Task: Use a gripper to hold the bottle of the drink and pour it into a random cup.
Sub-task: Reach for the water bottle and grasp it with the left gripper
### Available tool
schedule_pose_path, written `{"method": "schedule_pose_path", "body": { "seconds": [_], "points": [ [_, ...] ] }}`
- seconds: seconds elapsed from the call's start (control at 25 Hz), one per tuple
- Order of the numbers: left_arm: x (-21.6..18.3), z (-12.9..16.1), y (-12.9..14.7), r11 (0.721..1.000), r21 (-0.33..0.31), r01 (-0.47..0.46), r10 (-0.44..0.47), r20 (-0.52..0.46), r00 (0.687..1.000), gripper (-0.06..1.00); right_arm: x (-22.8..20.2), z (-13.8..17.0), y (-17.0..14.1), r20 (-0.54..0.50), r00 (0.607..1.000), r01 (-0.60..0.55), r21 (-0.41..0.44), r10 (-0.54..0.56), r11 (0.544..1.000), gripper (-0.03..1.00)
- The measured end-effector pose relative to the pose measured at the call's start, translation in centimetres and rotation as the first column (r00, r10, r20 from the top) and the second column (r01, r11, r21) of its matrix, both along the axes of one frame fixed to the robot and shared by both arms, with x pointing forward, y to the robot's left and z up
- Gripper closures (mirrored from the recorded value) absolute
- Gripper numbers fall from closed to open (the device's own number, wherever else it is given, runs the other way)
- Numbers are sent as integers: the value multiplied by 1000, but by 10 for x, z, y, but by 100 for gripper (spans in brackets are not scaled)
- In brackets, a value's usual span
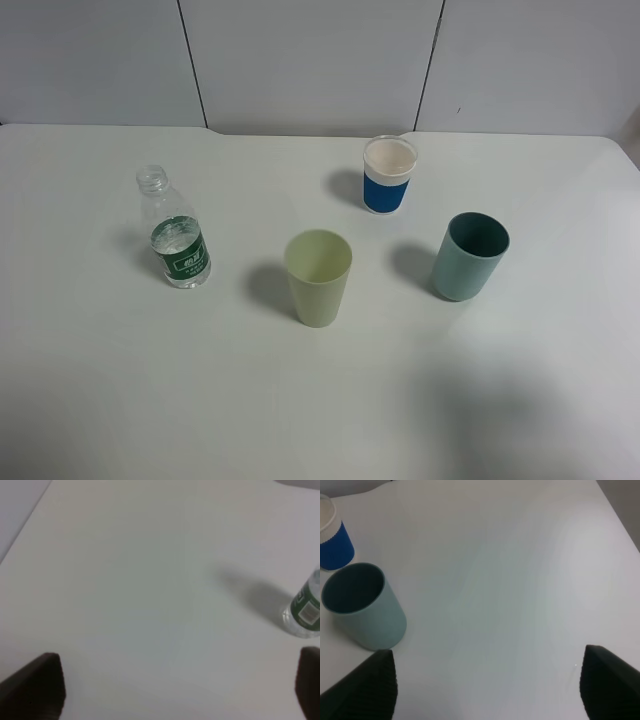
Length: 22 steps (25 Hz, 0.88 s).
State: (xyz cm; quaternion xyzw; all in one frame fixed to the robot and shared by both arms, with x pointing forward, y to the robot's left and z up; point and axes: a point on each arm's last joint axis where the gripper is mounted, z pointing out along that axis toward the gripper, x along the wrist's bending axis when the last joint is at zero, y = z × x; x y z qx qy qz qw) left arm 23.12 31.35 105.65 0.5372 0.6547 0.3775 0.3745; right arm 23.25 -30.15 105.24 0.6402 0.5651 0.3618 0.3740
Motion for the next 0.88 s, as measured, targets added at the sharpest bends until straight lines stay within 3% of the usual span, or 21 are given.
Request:
{"method": "schedule_pose_path", "body": {
  "seconds": [0.88],
  "points": [
    [0,0,0,1000,0,0,0,0,1000,3,0,0,0,0,1000,0,0,0,1000,23]
  ]
}}
